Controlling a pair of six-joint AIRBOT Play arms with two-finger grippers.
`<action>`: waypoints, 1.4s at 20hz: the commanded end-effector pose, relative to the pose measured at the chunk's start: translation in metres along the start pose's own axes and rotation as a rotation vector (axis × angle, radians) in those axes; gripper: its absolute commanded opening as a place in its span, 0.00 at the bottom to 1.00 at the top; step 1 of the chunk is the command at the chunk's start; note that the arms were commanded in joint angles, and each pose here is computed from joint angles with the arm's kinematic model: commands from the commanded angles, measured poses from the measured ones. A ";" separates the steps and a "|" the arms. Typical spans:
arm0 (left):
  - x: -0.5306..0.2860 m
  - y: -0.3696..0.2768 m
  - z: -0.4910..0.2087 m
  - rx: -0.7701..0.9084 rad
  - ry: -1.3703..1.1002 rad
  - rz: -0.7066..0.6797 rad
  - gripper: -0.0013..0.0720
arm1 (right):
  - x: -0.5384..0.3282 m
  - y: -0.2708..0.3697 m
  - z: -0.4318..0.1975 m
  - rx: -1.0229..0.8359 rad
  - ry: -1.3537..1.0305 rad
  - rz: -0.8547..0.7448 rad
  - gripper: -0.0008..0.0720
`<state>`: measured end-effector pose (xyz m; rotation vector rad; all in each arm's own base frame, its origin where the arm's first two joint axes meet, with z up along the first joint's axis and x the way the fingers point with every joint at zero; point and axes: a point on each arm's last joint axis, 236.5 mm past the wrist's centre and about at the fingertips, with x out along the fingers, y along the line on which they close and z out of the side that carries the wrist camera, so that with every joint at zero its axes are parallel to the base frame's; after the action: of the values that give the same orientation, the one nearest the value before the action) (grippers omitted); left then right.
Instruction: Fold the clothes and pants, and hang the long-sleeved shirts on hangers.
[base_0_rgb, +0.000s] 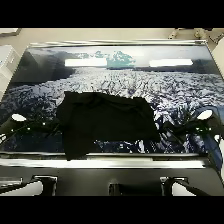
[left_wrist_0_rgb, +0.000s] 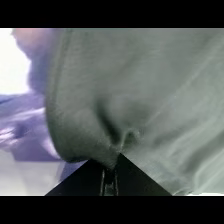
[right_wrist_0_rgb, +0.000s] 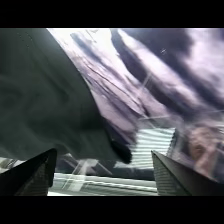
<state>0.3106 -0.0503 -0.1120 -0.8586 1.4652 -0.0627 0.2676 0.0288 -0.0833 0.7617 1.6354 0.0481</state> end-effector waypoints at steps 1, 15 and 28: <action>0.002 -0.012 -0.001 0.022 -0.002 -0.020 0.05 | 0.016 0.010 -0.001 0.031 0.042 0.068 0.99; -0.241 -0.191 0.057 0.474 -0.702 -0.208 0.05 | -0.127 0.129 0.086 -0.363 -0.458 0.067 0.06; -0.629 -0.334 -0.249 0.910 -1.722 -0.686 0.05 | -0.550 0.245 -0.180 -0.808 -1.841 0.139 0.06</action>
<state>0.1832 -0.0643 0.6024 -0.2912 -0.4406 -0.3369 0.2687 0.0099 0.5057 0.0779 -0.1052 0.0807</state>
